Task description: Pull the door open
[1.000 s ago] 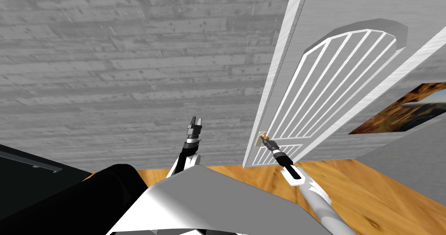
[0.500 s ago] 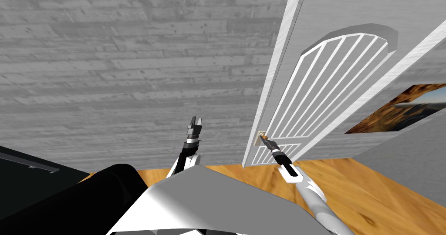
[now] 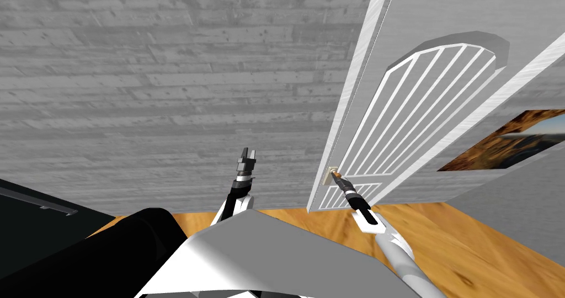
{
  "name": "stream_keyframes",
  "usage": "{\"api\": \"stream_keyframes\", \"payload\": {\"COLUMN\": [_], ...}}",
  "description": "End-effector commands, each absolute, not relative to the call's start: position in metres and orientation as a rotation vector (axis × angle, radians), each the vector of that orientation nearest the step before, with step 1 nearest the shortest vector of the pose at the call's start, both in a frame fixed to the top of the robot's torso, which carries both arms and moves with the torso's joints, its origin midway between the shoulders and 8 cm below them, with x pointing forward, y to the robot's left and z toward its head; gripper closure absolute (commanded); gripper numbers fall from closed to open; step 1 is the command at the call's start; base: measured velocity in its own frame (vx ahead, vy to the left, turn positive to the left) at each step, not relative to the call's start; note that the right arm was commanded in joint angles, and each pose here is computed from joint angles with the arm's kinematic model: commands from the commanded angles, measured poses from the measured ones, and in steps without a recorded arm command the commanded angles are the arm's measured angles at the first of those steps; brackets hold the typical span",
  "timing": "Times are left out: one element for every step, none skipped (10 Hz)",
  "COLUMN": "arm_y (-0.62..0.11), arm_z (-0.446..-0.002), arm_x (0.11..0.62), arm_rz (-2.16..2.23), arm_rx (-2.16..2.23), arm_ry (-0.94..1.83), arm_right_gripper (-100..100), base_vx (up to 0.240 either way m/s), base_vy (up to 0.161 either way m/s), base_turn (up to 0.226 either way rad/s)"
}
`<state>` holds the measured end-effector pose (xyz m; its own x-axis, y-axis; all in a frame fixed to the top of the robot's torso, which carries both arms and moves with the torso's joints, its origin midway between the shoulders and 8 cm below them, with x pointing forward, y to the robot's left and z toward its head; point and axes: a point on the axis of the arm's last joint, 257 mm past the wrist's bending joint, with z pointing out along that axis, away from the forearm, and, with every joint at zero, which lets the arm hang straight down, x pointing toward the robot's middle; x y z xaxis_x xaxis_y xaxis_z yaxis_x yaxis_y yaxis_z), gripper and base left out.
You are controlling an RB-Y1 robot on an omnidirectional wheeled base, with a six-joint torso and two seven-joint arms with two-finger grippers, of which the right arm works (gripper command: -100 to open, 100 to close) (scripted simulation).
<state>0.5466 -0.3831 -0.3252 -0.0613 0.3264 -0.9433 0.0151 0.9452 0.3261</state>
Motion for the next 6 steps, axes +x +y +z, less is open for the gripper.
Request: {"api": "stream_keyframes", "payload": {"arm_y": [-0.4155,-0.4185,-0.4192,-0.4186,-0.4186,-0.4186], "arm_z": [-0.3184,-0.3190,-0.3210,-0.3189,-0.3189,-0.3189], "arm_x": [0.5510,0.5507,0.5499,0.5507,0.5507,0.5507], "arm_rz": [0.231,0.236,0.235,0.236,0.236,0.236], "arm_rx": [0.356,0.380,0.383,0.381,0.381,0.381], "arm_ry": [1.610,1.607,1.611,1.607,1.607,1.607], "arm_right_gripper": [100,100,100,100,100,100], "base_vx": [0.008,-0.010,-0.011,-0.001,0.002,0.000], "base_vy": [0.003,0.009,-0.001,-0.014,-0.003,0.000], "base_turn": [-0.024,-0.035,0.003,0.004,0.022,0.000]}}
